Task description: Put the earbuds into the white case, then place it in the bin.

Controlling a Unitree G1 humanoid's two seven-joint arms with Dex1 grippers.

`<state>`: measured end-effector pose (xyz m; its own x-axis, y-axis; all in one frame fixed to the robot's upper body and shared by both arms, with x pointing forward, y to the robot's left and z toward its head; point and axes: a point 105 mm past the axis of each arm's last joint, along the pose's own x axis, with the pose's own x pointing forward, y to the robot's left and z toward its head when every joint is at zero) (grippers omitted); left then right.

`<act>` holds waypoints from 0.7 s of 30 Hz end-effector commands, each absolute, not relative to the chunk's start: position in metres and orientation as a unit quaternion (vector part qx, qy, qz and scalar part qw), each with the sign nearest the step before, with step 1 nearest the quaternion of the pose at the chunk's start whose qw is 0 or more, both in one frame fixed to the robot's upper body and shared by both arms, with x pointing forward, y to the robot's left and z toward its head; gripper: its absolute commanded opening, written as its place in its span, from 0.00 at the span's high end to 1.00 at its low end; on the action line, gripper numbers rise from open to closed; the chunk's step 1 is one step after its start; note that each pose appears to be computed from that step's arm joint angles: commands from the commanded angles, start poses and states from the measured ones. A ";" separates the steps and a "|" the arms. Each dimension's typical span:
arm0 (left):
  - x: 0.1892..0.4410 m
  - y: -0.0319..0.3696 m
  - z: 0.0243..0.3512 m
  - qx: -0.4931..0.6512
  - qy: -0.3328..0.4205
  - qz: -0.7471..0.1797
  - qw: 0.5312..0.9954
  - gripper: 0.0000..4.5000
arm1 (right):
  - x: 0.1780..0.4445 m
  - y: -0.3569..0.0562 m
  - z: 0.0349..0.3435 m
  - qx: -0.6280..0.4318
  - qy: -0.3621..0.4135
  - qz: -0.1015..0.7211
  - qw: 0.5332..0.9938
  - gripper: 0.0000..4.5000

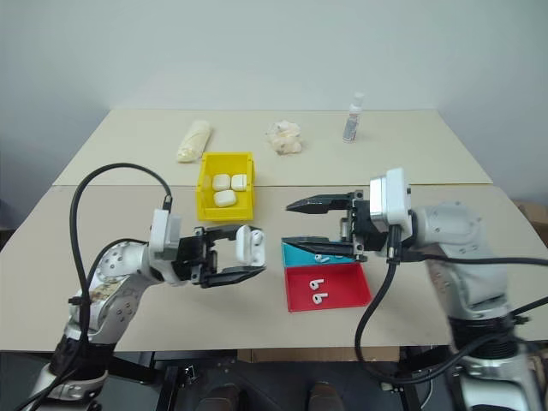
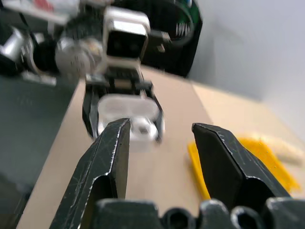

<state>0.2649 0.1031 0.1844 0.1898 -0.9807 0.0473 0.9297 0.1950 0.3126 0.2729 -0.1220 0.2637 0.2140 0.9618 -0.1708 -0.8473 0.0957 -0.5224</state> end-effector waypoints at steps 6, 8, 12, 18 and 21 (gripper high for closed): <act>0.259 0.128 0.169 0.156 -0.100 -0.598 0.779 0.38 | 0.336 -0.144 0.233 -0.473 0.113 0.544 0.684 0.43; 0.257 0.123 0.168 0.148 -0.105 -0.596 0.783 0.38 | 0.351 -0.139 0.225 -0.508 0.142 0.543 0.654 0.43; 0.253 0.114 0.167 0.137 -0.113 -0.592 0.786 0.38 | 0.375 -0.127 0.205 -0.569 0.174 0.532 0.602 0.43; 0.249 0.114 0.165 0.136 -0.110 -0.583 0.793 0.38 | 0.393 -0.115 0.190 -0.595 0.195 0.534 0.568 0.43; 0.247 0.116 0.164 0.139 -0.107 -0.581 0.795 0.38 | 0.394 -0.111 0.187 -0.598 0.197 0.546 0.553 0.43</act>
